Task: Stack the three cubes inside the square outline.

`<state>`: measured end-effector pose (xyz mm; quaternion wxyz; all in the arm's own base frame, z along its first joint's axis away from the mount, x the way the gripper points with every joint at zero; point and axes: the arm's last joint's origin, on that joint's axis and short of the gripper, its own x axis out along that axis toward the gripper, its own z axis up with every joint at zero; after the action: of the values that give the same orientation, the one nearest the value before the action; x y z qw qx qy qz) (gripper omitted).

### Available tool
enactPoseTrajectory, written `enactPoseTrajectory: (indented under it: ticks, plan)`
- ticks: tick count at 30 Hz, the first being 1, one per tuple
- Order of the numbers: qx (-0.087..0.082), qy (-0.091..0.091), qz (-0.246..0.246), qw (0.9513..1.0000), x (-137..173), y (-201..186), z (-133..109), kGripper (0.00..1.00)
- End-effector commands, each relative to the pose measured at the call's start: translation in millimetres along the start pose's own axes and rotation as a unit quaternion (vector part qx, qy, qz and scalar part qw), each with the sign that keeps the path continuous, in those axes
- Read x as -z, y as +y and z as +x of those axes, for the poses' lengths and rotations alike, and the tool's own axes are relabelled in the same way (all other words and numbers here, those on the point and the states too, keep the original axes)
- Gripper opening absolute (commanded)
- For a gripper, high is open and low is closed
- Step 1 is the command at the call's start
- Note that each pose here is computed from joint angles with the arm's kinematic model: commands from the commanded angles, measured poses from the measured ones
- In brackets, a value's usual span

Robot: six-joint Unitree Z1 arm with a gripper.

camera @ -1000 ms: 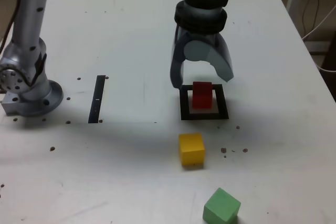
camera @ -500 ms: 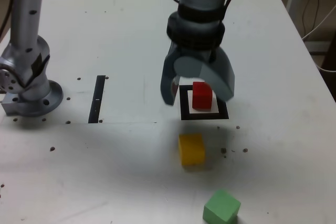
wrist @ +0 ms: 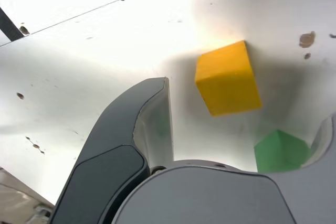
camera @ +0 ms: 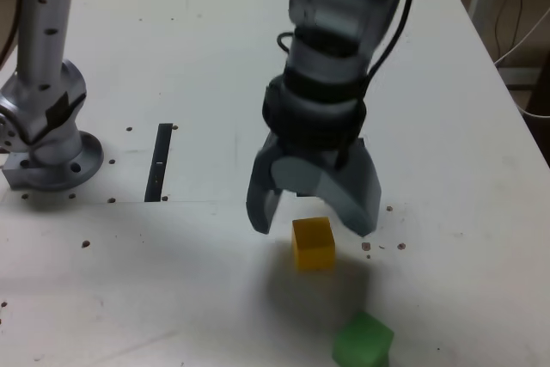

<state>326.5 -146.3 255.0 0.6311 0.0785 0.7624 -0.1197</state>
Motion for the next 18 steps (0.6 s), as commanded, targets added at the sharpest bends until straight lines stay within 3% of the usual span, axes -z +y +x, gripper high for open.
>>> enactPoseTrajectory:
  ticks: [1,7,11,18]
  plan:
    - [0.004,0.0,0.001,1.0,-6.2,-5.7,3.1,0.99]
    - [0.005,0.004,-0.007,1.0,-9.6,-7.9,5.6,0.99]
    - [0.0,0.01,-0.041,0.9991,-6.8,-7.4,3.6,0.99]
    - [-0.011,0.035,-0.136,0.99,0.4,-5.2,4.5,0.99]
